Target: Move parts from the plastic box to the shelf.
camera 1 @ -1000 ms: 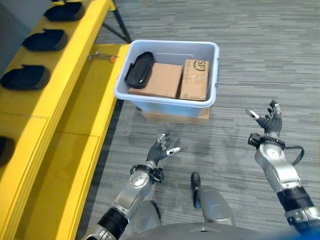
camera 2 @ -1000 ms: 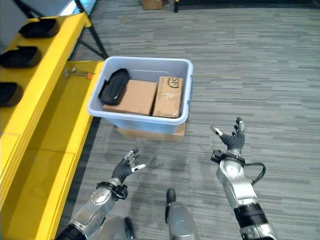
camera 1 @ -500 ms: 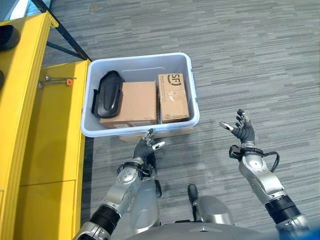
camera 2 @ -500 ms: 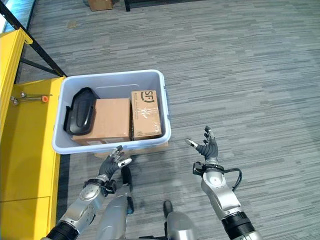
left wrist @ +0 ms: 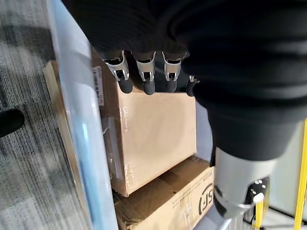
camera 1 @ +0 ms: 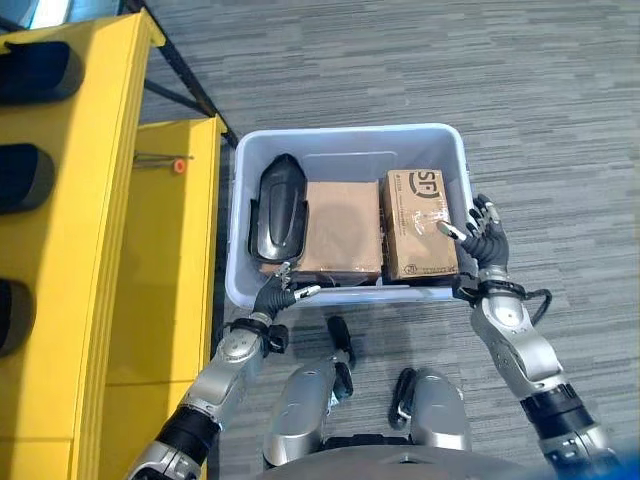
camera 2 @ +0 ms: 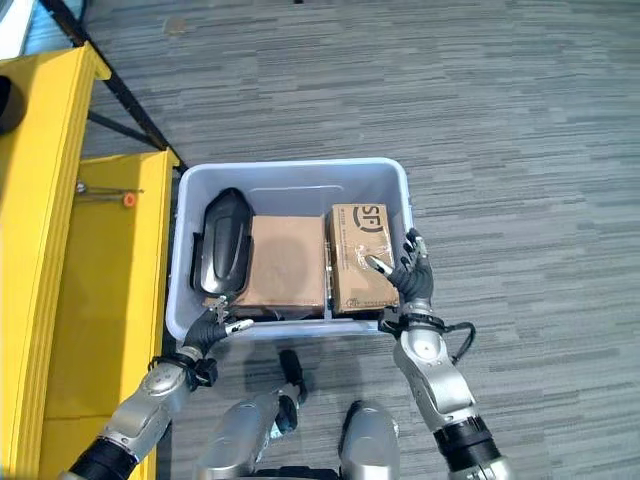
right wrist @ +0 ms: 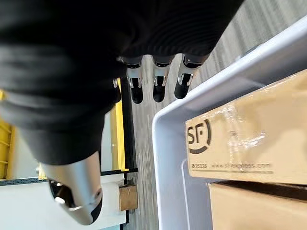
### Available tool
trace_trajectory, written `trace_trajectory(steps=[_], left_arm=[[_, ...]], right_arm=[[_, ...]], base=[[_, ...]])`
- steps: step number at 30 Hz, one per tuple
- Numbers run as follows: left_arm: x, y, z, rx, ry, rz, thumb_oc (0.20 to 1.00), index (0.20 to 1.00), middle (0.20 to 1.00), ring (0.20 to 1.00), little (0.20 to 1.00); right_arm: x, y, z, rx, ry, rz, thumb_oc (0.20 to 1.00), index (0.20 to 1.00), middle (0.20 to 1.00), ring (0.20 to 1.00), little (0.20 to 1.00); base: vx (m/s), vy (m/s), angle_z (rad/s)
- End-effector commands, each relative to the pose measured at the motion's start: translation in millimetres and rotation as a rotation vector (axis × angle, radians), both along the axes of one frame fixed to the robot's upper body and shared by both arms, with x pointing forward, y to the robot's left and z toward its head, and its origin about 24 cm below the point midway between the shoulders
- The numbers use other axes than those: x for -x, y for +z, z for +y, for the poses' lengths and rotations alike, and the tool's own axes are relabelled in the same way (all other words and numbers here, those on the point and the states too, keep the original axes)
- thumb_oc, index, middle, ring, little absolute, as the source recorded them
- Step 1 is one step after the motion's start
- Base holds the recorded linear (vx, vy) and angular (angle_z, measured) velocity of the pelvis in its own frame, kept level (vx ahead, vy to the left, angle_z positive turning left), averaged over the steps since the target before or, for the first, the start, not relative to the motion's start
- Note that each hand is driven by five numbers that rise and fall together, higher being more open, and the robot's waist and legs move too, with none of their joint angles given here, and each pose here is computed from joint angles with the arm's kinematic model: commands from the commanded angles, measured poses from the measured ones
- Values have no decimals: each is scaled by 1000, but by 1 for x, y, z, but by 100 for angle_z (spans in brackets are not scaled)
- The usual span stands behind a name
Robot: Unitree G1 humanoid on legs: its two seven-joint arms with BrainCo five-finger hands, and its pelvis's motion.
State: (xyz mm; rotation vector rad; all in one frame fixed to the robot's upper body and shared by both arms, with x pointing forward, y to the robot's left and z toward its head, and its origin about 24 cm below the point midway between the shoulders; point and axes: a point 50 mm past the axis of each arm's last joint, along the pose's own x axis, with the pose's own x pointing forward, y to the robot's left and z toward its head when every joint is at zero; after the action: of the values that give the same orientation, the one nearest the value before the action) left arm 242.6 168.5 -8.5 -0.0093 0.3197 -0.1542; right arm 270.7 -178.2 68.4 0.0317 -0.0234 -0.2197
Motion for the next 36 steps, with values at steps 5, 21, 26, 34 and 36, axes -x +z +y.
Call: trace_trajectory(steps=[5,21,26,34,36], left_arm=[[4,7,-28,90,-61,-55,1000,1000,1000,1000,1000],[8,11,-23,115,6,-84,1000,1000,1000,1000,1000],[10,9,-28,177,9,-72,1000,1000,1000,1000,1000],[6,6,-28,192,-56,-40,1000,1000,1000,1000,1000],[6,9,-28,181,-68,-59,1000,1000,1000,1000,1000]], right_arm=[[2,9,-11,42,-60,-73,1000,1000,1000,1000,1000],[-1,19,-10,213,35,-133,1000,1000,1000,1000,1000],[-17,50,4,407,149,-263,1000,1000,1000,1000,1000],[-36,118,37,700,363,-498,1000,1000,1000,1000,1000],[-38,132,48,780,432,-567,1000,1000,1000,1000,1000]], base=[[-38,-76,60],[-54,-5,-2],[-52,416,-1],[-114,264,10],[-176,31,48]])
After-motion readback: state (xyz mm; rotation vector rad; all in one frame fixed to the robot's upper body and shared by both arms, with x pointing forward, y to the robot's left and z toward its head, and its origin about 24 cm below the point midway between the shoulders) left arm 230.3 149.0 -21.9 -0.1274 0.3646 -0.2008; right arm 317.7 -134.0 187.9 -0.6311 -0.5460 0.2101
